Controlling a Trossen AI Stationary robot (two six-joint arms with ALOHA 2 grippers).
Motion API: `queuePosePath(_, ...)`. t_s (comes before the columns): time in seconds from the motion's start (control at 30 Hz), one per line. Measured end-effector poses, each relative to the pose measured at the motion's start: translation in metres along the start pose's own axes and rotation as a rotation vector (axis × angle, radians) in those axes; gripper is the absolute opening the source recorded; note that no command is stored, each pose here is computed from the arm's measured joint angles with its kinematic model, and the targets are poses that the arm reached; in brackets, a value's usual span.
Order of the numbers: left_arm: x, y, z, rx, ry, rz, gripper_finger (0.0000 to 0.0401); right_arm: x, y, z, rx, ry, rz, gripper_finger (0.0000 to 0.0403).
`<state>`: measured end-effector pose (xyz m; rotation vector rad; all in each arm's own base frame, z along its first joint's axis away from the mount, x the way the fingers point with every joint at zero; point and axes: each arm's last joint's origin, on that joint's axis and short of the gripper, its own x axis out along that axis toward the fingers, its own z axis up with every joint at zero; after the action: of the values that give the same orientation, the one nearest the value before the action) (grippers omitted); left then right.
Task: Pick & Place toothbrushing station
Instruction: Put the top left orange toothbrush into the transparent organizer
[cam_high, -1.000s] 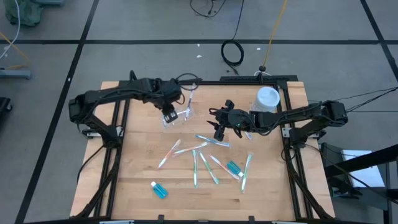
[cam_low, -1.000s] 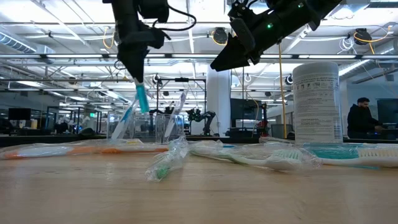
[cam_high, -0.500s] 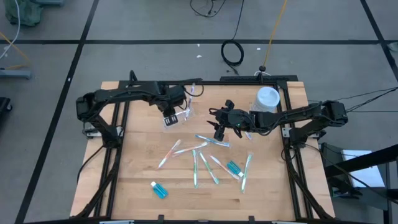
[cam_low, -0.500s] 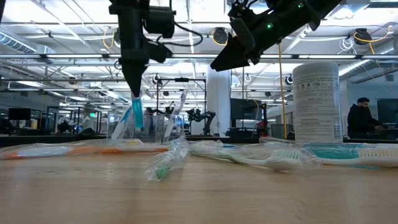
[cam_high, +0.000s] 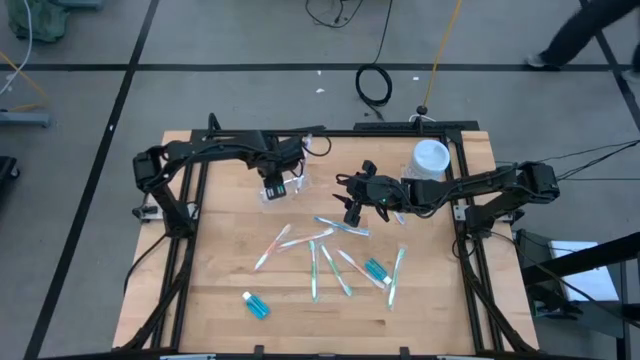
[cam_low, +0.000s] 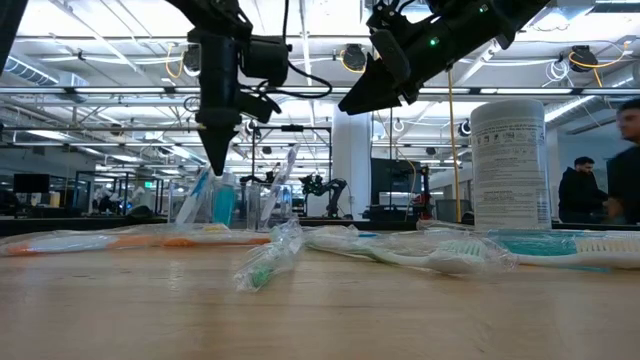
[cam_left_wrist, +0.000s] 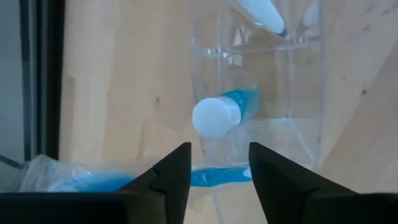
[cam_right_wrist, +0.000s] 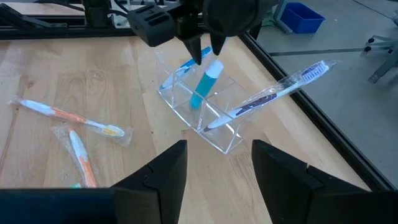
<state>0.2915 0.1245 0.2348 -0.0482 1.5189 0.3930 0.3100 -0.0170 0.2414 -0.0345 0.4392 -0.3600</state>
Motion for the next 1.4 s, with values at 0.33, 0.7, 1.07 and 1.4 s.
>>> queuePosePath(0.33, -0.008, -0.007, 0.0, 0.045, -0.001, 0.004, 0.0195, 0.0, 0.0, 0.0, -0.006, 0.0, 0.0, 0.0171)
queuePosePath(0.7, -0.078, -0.018, -0.012, 0.042, -0.024, 0.0, 0.0195, 0.0, 0.0, 0.0, -0.014, 0.0, 0.0, 0.0171)
queuePosePath(1.07, -0.142, -0.022, -0.076, -0.127, -0.272, -0.037, 0.0196, 0.0, 0.004, -0.002, -0.019, 0.022, 0.156, 0.0171)
queuePosePath(1.4, -0.1, -0.071, -0.112, -0.244, -0.499, -0.198, 0.0195, 0.0, 0.008, -0.018, -0.023, 0.048, 0.288, 0.0171)
